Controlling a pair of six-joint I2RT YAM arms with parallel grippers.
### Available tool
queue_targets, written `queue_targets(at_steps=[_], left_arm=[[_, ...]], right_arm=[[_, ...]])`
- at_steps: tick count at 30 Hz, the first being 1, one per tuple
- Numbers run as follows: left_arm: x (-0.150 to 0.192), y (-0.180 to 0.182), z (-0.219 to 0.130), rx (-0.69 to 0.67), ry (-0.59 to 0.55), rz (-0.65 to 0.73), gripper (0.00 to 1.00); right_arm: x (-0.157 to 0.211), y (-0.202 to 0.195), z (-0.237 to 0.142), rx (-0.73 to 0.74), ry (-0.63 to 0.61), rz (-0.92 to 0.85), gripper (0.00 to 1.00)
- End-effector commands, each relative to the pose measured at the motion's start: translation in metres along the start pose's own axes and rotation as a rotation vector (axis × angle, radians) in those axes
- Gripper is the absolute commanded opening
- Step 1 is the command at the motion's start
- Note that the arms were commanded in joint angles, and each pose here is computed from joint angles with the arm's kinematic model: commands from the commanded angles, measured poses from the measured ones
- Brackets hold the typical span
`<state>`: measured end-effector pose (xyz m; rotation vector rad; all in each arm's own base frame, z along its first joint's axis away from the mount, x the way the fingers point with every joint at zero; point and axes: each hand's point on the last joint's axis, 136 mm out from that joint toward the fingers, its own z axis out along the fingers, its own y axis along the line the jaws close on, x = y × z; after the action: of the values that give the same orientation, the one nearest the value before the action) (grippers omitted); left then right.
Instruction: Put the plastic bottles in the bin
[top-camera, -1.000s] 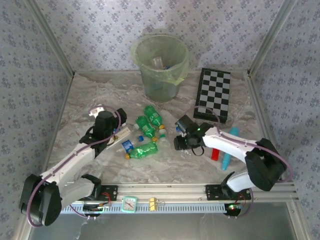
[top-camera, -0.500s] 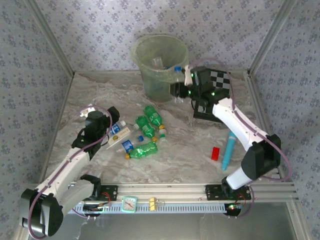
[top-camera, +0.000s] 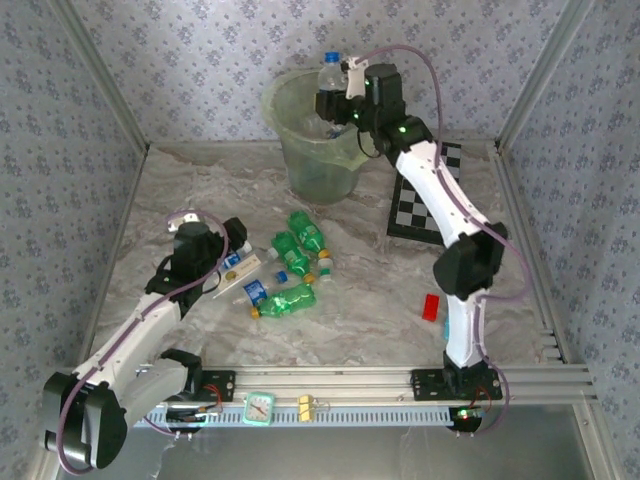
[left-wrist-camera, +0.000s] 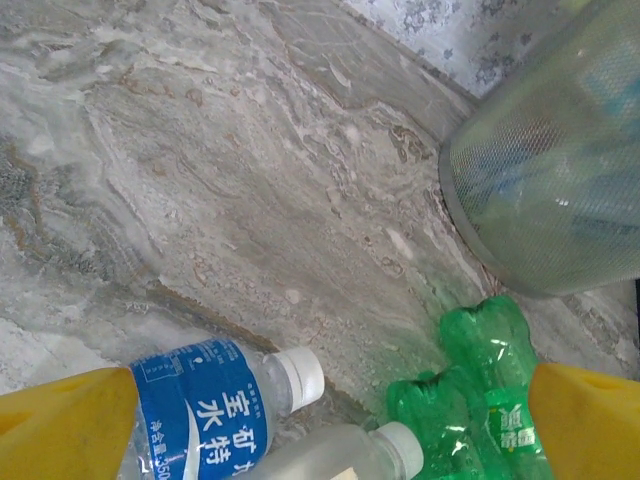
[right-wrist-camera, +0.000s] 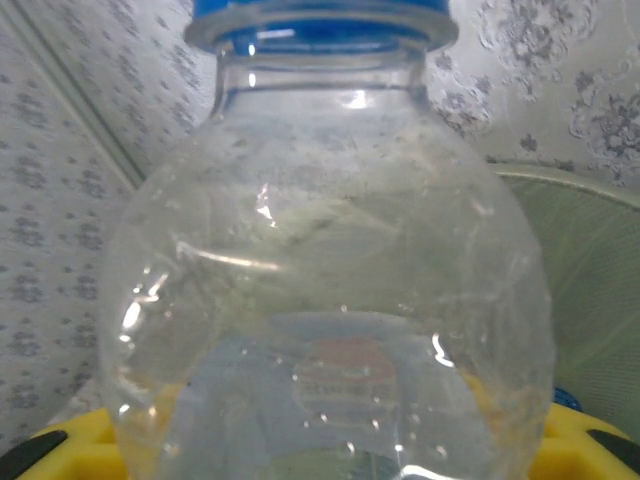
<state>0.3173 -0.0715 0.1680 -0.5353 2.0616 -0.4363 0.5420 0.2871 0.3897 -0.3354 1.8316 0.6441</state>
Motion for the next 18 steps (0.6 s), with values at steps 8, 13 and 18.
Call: queue_targets(at_steps=[8,13,18], left_arm=[[0.003,0.003,-0.002,-0.012,0.035,0.067,1.0],[0.005,0.007,-0.003,-0.028,0.047,0.085,1.0],[0.007,0.012,-0.003,-0.05,0.054,0.092,1.0]], right_arm=[[0.055,-0.041,0.045,0.098,0.171,-0.006,0.46],[0.062,-0.04,0.049,0.09,0.183,0.009,0.58],[0.04,-0.036,0.038,0.096,0.137,-0.008,0.93]])
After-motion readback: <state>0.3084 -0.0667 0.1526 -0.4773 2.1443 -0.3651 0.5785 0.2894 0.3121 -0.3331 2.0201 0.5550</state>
